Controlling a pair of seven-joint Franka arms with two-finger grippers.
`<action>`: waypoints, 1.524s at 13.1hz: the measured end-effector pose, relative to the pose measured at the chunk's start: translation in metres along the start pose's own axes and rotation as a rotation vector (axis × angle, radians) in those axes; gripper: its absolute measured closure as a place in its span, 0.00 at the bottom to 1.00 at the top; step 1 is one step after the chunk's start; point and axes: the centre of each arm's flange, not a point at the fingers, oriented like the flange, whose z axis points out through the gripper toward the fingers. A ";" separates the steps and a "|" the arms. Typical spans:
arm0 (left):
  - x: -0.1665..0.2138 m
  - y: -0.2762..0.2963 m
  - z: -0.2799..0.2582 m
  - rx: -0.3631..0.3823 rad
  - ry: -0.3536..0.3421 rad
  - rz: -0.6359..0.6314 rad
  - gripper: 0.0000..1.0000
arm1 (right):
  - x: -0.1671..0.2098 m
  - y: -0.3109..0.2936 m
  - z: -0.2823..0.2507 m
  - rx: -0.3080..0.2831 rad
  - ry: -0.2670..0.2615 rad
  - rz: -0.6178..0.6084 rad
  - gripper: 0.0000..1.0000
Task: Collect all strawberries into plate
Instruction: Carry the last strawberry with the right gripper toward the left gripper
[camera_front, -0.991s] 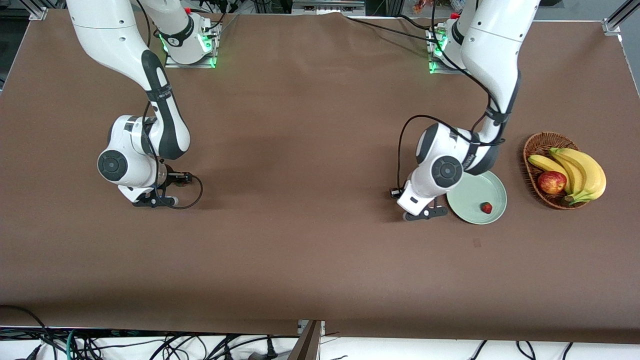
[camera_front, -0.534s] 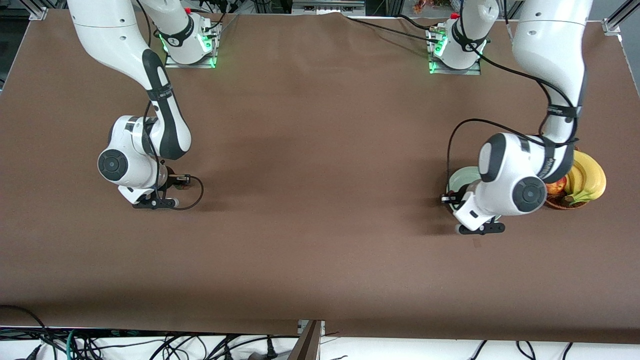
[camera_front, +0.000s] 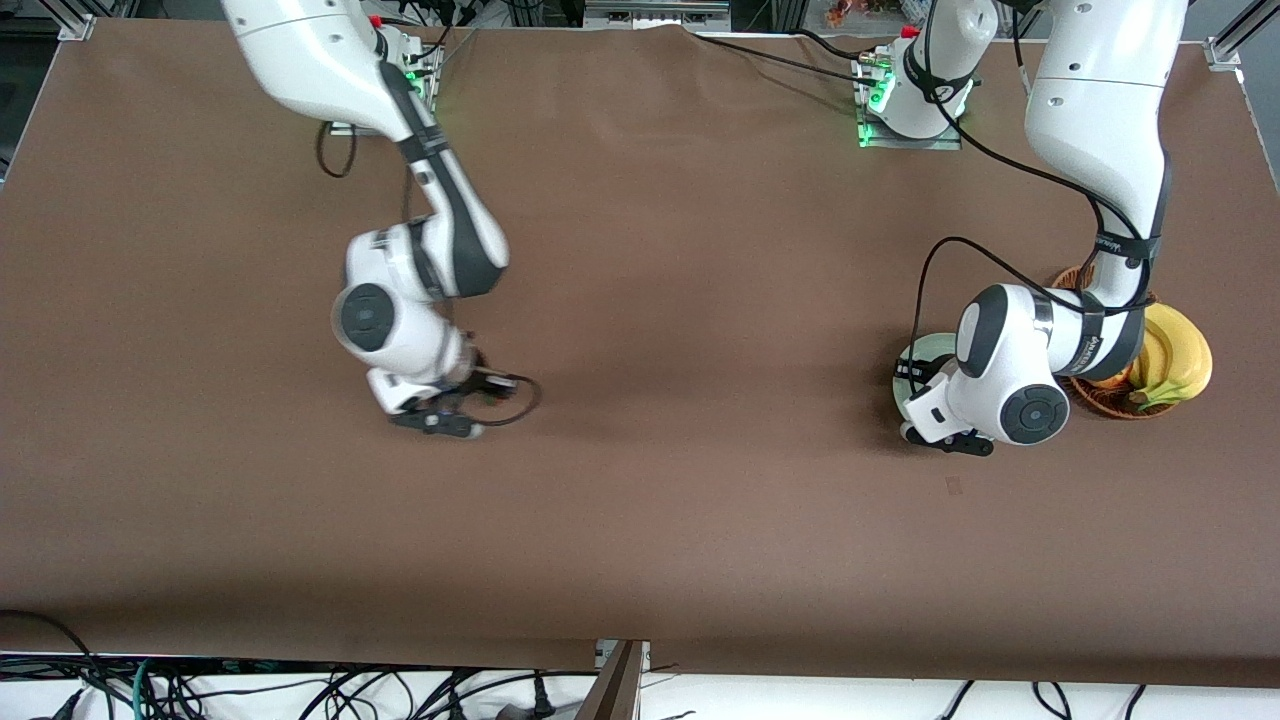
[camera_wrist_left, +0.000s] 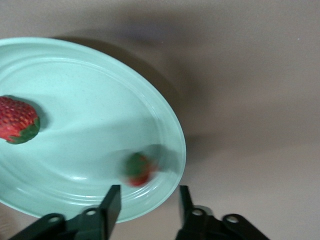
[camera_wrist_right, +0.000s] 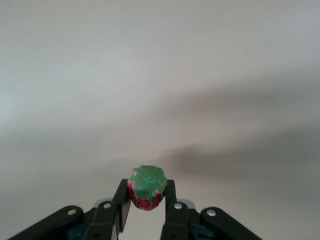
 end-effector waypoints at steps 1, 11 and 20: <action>0.000 0.000 0.000 0.000 0.001 0.005 0.30 | -0.017 -0.039 0.007 0.017 0.015 0.055 0.69; -0.060 0.001 -0.161 -0.015 0.168 -0.026 0.00 | -0.118 -0.212 0.080 0.311 0.162 0.353 0.69; -0.038 0.058 -0.145 -0.083 0.208 -0.102 0.00 | -0.105 -0.225 0.034 0.230 0.216 0.232 0.00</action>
